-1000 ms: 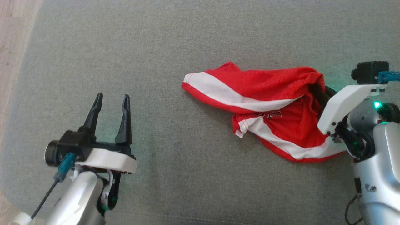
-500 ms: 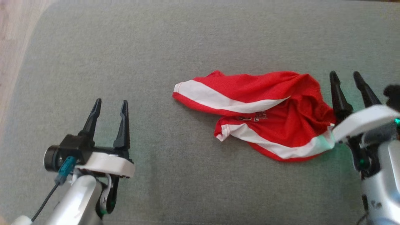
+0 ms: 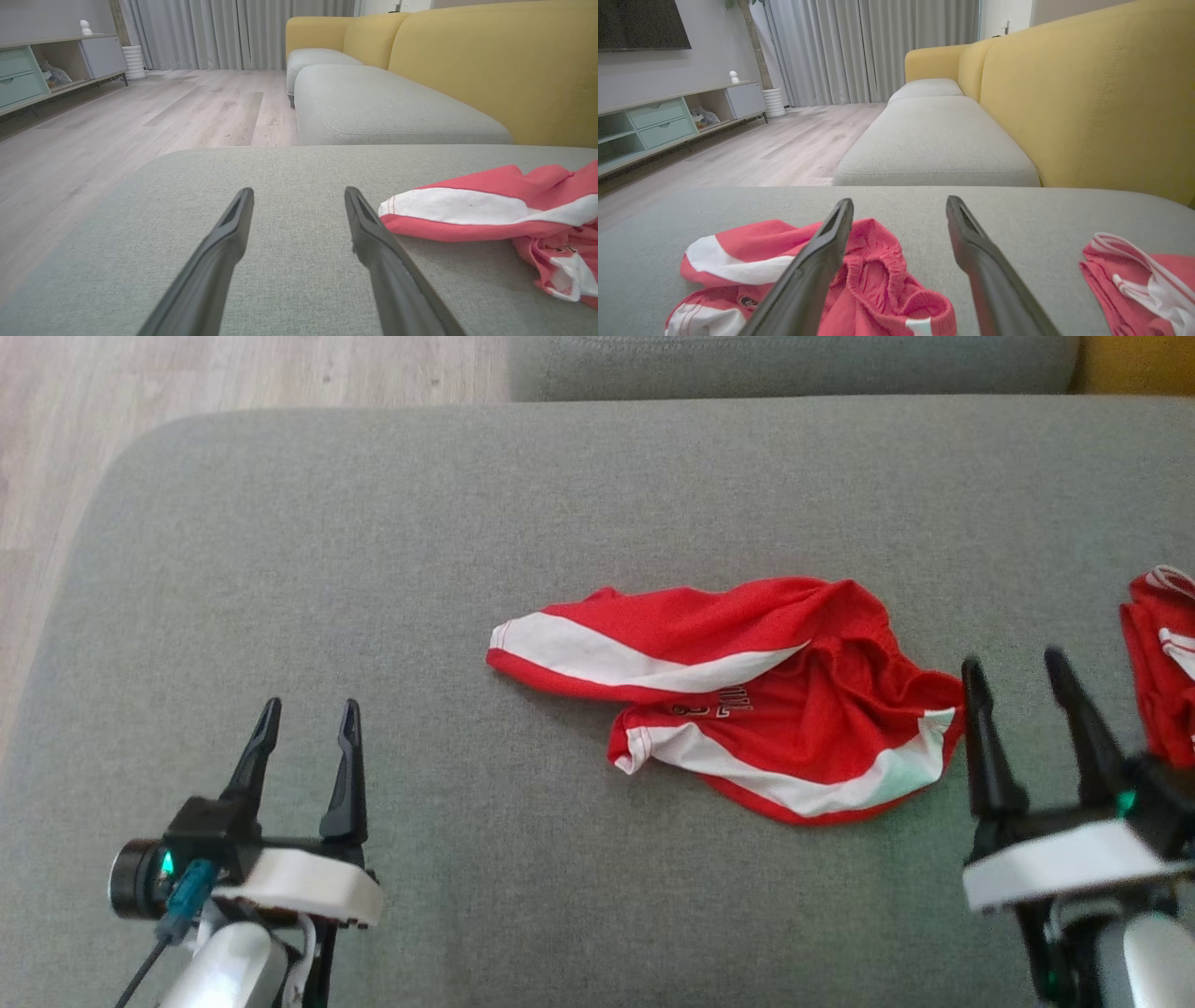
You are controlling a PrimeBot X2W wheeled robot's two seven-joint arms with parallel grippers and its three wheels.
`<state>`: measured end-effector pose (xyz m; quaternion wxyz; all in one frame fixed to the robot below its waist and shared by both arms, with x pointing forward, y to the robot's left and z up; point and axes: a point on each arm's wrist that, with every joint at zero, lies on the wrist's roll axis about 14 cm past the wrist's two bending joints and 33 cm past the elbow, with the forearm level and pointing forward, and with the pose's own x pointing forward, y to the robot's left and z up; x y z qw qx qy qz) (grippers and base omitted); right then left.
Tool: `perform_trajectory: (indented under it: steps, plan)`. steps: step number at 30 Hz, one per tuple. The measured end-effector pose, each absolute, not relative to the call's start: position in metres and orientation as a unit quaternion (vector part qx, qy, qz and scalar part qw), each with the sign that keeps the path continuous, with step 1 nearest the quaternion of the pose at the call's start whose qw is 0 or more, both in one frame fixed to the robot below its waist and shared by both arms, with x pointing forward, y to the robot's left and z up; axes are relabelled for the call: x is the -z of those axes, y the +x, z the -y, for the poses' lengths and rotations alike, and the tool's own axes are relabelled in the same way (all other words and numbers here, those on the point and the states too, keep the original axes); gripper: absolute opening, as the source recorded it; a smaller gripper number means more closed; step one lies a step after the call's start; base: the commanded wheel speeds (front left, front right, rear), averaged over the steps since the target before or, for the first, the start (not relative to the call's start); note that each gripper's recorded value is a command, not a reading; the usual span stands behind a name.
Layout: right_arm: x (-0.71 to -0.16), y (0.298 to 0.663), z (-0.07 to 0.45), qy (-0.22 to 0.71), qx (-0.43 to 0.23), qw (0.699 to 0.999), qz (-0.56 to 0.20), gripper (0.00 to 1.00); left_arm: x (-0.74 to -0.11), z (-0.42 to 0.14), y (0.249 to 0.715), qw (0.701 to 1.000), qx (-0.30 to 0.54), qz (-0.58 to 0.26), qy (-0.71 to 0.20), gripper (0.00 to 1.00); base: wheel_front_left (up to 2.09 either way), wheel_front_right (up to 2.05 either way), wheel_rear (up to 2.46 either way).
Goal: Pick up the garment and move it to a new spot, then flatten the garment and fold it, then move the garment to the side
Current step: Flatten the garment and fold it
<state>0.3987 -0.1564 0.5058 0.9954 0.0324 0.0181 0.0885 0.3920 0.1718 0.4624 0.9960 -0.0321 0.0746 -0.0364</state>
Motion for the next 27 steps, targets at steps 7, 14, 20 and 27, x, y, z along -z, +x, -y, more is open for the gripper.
perform_trajectory:
  steps: [7, 14, 20, 27]
  plan:
    - [-0.496, 0.37, 0.153, 0.052, -0.079, 0.994, -0.049, 1.0, -0.465, -0.174, 0.385, 0.996, 0.032, -0.076, -0.03, 1.0, 0.0, 0.0, 0.0]
    - [-0.497, 0.368, 0.151, 0.059, -0.077, 0.994, -0.052, 1.0, -0.464, -0.175, 0.382, 0.996, 0.029, -0.08, -0.029, 1.0, 0.0, 0.0, 0.0]
    - [-0.495, 0.369, 0.151, 0.061, -0.076, 0.994, -0.057, 1.0, -0.465, -0.171, 0.382, 0.996, 0.04, -0.081, -0.026, 1.0, 0.0, 0.0, 0.0]
    - [-0.485, 0.374, 0.155, 0.061, -0.069, 0.993, -0.074, 1.0, -0.471, -0.07, 0.388, 0.972, 0.209, -0.104, -0.022, 1.0, 0.0, 0.0, 0.0]
